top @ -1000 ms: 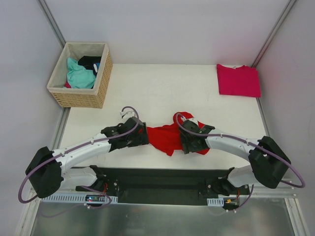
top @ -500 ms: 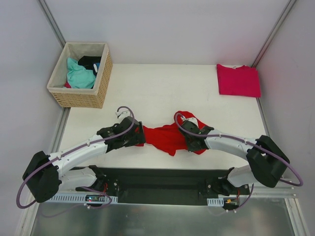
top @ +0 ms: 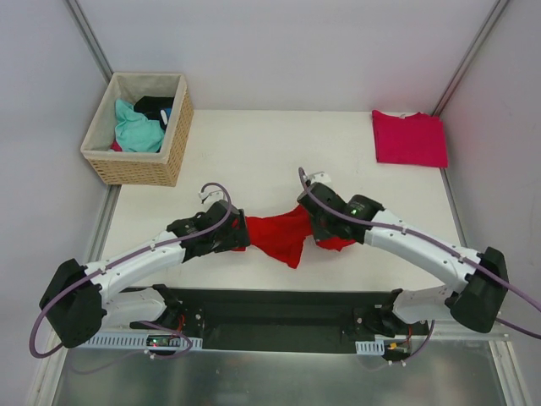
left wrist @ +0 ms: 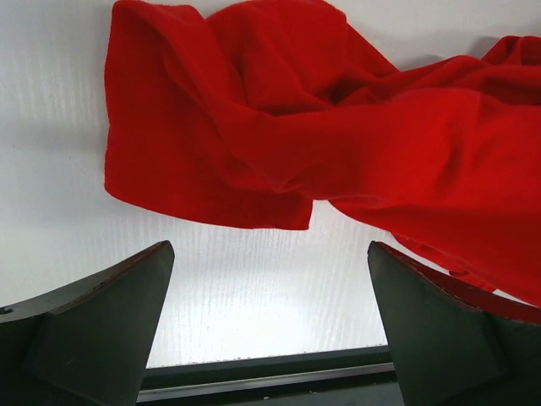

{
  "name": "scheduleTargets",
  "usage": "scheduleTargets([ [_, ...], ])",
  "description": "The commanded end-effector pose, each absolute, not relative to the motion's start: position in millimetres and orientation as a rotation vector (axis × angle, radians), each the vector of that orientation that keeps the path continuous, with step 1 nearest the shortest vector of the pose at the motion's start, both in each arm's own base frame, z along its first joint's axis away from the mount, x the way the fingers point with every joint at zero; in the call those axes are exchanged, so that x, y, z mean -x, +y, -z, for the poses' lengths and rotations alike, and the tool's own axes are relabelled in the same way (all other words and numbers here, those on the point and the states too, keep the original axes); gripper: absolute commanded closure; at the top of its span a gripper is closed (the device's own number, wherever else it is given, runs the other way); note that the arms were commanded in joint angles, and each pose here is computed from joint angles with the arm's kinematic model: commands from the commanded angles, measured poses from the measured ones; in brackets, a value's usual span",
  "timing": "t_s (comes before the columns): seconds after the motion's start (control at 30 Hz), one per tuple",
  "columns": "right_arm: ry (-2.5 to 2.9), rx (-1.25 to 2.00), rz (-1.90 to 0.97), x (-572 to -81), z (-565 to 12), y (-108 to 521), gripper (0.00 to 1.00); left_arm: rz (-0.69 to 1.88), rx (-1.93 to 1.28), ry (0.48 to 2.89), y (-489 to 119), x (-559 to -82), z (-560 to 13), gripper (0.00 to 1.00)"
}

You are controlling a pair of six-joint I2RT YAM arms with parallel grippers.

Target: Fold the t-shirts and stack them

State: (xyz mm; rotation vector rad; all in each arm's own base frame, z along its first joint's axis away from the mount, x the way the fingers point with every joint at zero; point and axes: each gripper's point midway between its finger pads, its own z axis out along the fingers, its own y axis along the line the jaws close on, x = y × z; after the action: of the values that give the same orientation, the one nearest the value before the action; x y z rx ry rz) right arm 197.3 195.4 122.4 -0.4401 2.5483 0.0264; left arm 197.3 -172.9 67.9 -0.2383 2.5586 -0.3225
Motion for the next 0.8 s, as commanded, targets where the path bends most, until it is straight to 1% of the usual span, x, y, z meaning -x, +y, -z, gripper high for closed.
scheduleTargets([
  [0.0, 2.336, 0.447, -0.031, -216.1, -229.8, 191.1, 0.99, 0.338, 0.266, 2.509, -173.4, -208.0, -84.8, 0.01],
  [0.07, 2.238, 0.411, -0.037, -227.1, -279.3, 189.3, 0.99, 0.346, 0.260, 2.499, -174.4, -209.3, -88.5, 0.01],
  [0.17, 2.175, 0.420, -0.056, -229.9, -319.0, 187.1, 0.99, 0.370, 0.264, 2.478, -175.8, -210.7, -95.9, 0.01],
  [0.2, 2.124, 0.390, -0.121, -229.8, -348.7, 188.4, 0.99, 0.373, 0.267, 2.474, -175.2, -210.4, -96.7, 0.01],
  [0.33, 2.023, 0.379, -0.213, -224.5, -402.6, 186.8, 0.99, 0.382, 0.277, 2.456, -172.6, -209.5, -99.6, 0.01],
  [0.4, 2.012, 0.386, -0.198, -223.6, -415.5, 183.7, 0.99, 0.386, 0.278, 2.454, -173.0, -209.2, -100.0, 0.01],
  [0.53, 2.012, 0.393, -0.196, -221.9, -418.3, 183.2, 0.99, 0.379, 0.279, 2.464, -173.5, -209.5, -97.3, 0.01],
  [0.73, 2.015, 0.465, -0.254, -212.1, -421.6, 202.7, 0.99, 0.387, 0.274, 2.470, -177.4, -211.4, -97.6, 0.01],
  [0.77, 1.990, 0.495, -0.256, -210.1, -429.3, 204.2, 0.99, 0.390, 0.272, 2.468, -178.2, -211.6, -98.0, 0.01],
])
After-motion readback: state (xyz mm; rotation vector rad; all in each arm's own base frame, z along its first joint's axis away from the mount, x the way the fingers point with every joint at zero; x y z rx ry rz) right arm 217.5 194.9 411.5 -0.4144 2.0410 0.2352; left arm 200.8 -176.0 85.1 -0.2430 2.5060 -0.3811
